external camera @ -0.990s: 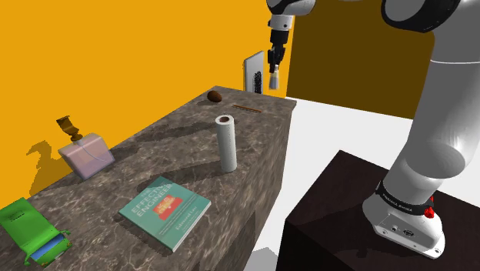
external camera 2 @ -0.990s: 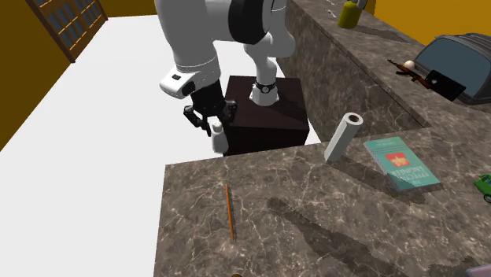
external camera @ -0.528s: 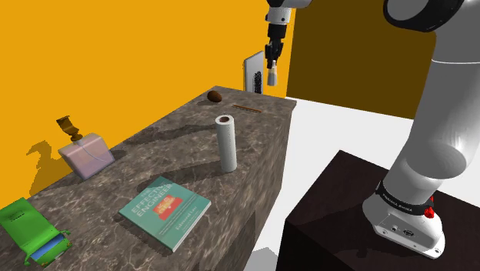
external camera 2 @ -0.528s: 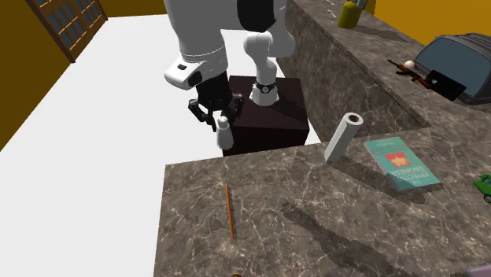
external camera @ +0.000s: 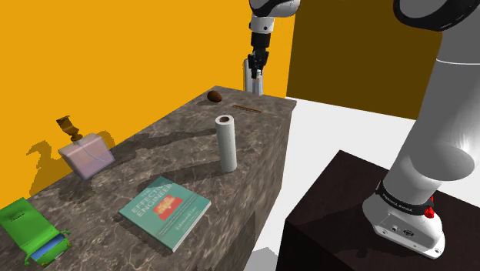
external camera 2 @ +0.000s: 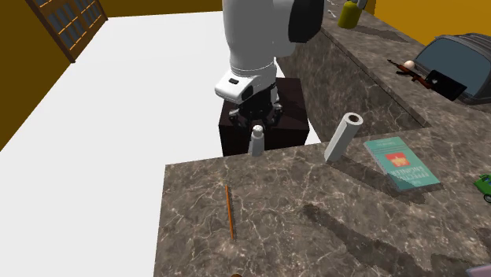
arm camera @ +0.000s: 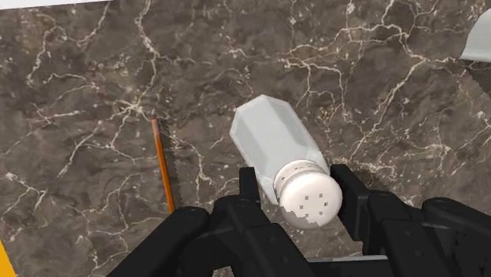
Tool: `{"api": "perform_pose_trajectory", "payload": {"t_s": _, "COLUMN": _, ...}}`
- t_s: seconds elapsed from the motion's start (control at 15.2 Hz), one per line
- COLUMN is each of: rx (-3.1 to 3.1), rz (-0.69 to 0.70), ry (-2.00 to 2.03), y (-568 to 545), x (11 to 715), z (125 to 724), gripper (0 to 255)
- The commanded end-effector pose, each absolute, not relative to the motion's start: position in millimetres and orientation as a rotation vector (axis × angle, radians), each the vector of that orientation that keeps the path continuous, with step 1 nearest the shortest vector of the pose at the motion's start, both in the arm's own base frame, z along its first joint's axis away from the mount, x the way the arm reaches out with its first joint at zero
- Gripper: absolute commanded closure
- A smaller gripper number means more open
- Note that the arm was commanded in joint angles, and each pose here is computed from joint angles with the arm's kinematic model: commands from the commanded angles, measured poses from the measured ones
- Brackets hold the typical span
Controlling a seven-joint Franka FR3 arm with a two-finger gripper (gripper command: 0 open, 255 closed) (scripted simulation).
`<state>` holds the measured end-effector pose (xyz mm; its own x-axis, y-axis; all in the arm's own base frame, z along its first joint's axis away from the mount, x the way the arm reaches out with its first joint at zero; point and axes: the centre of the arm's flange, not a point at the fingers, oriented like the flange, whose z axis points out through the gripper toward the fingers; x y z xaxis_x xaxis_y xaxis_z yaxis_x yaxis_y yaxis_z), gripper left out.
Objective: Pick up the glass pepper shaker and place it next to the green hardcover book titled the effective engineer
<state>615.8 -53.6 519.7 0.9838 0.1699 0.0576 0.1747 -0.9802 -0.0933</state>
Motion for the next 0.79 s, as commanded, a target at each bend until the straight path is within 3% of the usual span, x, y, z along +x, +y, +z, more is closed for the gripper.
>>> {"api": "perform_pose_trajectory", "payload": {"t_s": 0.0, "rx": -3.031, "rz": -0.077, "ry": -0.262, "y": -26, "x": 617, "z": 518, "gripper": 255}}
{"api": "perform_pose_trajectory", "payload": {"t_s": 0.73, "rx": -3.031, "rz": -0.077, "ry": -0.262, "y": 116, "x": 630, "z": 493, "gripper": 255}}
